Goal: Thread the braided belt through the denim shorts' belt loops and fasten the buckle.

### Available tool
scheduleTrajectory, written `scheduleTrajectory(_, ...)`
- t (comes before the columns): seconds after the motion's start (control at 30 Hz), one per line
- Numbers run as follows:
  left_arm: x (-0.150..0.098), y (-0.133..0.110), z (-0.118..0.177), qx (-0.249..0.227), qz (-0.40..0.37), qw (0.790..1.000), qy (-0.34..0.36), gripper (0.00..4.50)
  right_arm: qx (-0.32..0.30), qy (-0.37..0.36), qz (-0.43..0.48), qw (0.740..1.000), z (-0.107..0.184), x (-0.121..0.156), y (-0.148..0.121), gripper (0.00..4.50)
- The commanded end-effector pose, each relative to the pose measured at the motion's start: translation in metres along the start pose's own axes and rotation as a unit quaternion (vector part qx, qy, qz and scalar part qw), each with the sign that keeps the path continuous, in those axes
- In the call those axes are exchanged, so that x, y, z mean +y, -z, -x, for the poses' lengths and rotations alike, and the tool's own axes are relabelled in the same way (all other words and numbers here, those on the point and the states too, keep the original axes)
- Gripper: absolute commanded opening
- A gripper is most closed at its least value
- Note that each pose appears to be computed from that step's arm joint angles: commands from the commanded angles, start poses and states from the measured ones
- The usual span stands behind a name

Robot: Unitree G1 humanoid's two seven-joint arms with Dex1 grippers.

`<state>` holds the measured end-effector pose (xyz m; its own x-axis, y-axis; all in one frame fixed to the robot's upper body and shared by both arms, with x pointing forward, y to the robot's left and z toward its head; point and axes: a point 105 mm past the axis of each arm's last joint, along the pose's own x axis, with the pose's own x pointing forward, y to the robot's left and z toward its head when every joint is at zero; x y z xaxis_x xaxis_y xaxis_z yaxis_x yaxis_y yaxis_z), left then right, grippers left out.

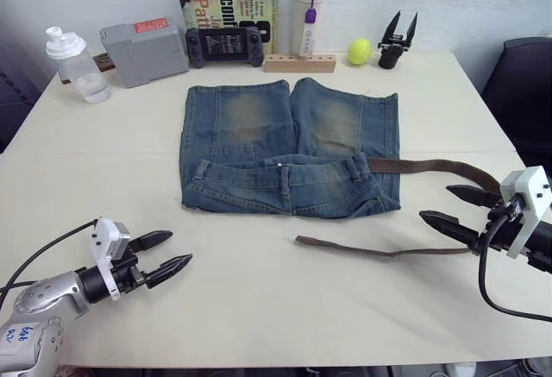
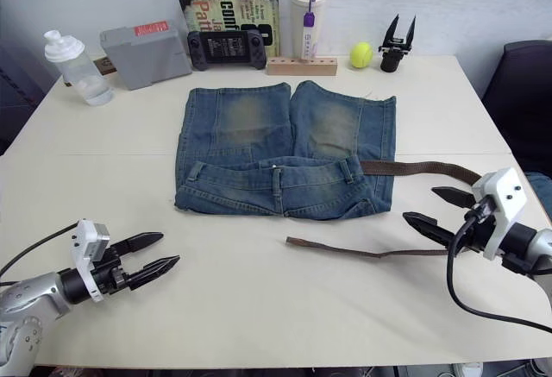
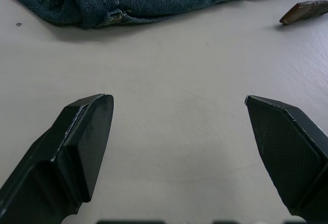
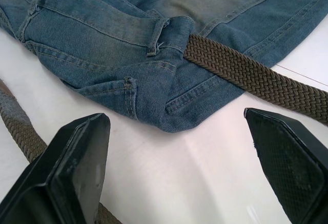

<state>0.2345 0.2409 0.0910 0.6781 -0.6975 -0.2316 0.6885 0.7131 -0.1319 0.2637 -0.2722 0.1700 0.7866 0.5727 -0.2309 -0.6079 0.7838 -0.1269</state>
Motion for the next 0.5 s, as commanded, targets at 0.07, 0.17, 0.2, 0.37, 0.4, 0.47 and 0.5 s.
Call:
scheduleTrajectory(0.07, -0.003, -0.015, 0.001, -0.021, 0.005, 1.0, 0.021, 4.5, -0.013, 0.001, 0.016, 1.0, 0.001, -0.002, -0.009, 4.46)
scheduleTrajectory(0.17, -0.005, -0.024, -0.001, -0.033, 0.01, 0.999, 0.031, 4.5, -0.012, 0.002, 0.019, 1.0, 0.001, -0.002, -0.009, 4.46)
scheduleTrajectory(0.2, -0.005, -0.025, -0.001, -0.034, 0.008, 0.999, 0.034, 4.5, -0.012, 0.001, 0.019, 1.0, 0.001, -0.002, -0.009, 4.46)
scheduleTrajectory(0.37, -0.007, -0.029, -0.001, -0.033, 0.004, 0.999, 0.041, 4.5, -0.015, -0.003, 0.019, 1.0, 0.0, -0.002, -0.011, 4.46)
scheduleTrajectory(0.4, -0.01, -0.033, -0.002, -0.04, 0.018, 0.997, 0.057, 4.5, -0.014, -0.01, 0.017, 1.0, 0.0, 0.0, -0.013, 4.46)
scheduleTrajectory(0.47, -0.017, -0.04, -0.004, -0.045, 0.036, 0.994, 0.092, 4.5, -0.014, -0.02, 0.021, 1.0, -0.001, 0.002, -0.015, 4.46)
scheduleTrajectory(0.5, -0.02, -0.042, -0.004, -0.045, 0.041, 0.993, 0.105, 4.5, -0.015, -0.022, 0.025, 0.999, -0.001, 0.003, -0.016, 4.46)
